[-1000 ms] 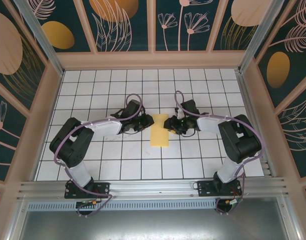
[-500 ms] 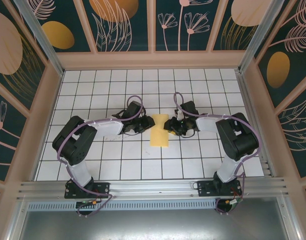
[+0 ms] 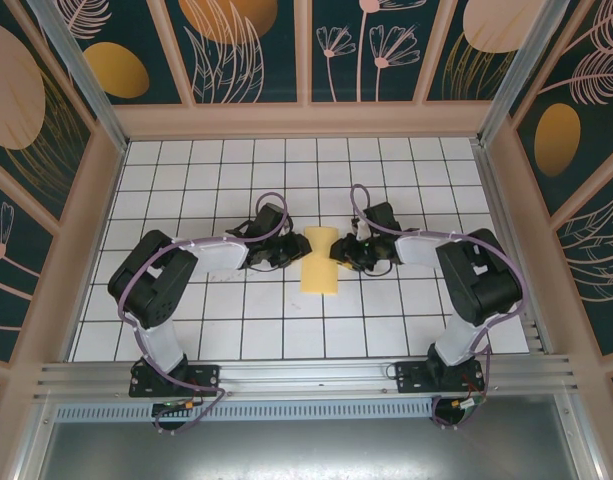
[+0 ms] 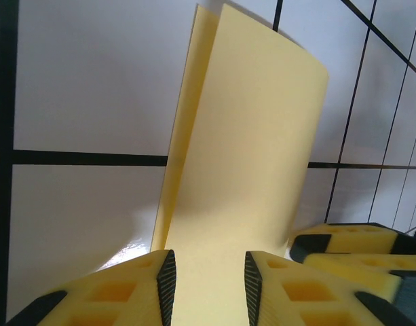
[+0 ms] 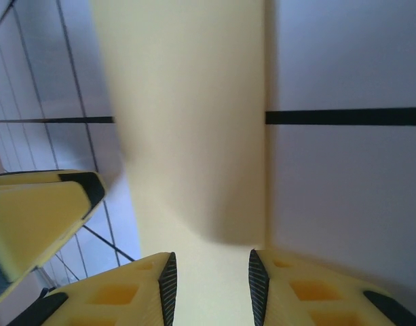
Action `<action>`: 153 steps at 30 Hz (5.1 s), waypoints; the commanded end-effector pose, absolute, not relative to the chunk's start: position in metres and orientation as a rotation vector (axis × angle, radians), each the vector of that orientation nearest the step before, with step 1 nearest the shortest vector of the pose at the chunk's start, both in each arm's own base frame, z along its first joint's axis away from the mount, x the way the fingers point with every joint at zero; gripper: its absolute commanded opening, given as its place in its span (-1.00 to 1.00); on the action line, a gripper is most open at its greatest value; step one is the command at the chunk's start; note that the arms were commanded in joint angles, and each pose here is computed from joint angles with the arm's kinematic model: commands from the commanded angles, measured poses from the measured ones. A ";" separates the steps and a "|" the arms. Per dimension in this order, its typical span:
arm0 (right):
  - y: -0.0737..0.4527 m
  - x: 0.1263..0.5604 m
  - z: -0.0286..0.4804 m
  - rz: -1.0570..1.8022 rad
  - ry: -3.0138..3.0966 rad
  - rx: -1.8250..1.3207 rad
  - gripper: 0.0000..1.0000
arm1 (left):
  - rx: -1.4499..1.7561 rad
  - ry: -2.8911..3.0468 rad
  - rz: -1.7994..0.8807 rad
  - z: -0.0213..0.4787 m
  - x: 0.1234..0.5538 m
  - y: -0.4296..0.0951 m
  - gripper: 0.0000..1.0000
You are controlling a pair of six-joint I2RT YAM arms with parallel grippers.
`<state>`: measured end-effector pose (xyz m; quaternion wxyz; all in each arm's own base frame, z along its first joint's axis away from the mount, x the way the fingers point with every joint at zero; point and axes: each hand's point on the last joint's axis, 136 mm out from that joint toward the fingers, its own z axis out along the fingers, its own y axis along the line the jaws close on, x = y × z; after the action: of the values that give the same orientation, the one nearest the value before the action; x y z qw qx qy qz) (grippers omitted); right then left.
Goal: Fold a paper plane with a square sheet of paper (pick it up from the middle)
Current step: Fold the triangle a second time at the center of the table.
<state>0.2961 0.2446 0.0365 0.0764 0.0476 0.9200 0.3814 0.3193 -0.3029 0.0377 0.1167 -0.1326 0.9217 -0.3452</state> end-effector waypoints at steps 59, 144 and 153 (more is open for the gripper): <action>0.235 0.271 0.001 1.116 2.827 0.209 -0.30 | -0.372 2.720 -1.047 0.031 0.319 -0.307 -0.14; 0.294 0.241 0.063 0.049 2.346 -0.577 -0.01 | -0.323 2.616 -1.332 0.074 0.335 -0.336 -0.94; 0.294 0.242 0.074 0.085 2.332 -0.548 -0.72 | -0.323 2.614 -1.316 0.075 0.334 -0.334 -0.89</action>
<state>0.2383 0.2946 0.0594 0.3485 -0.2238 0.9096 0.0328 0.3304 -0.3350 0.0583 0.0835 -0.1184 0.8872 -0.4380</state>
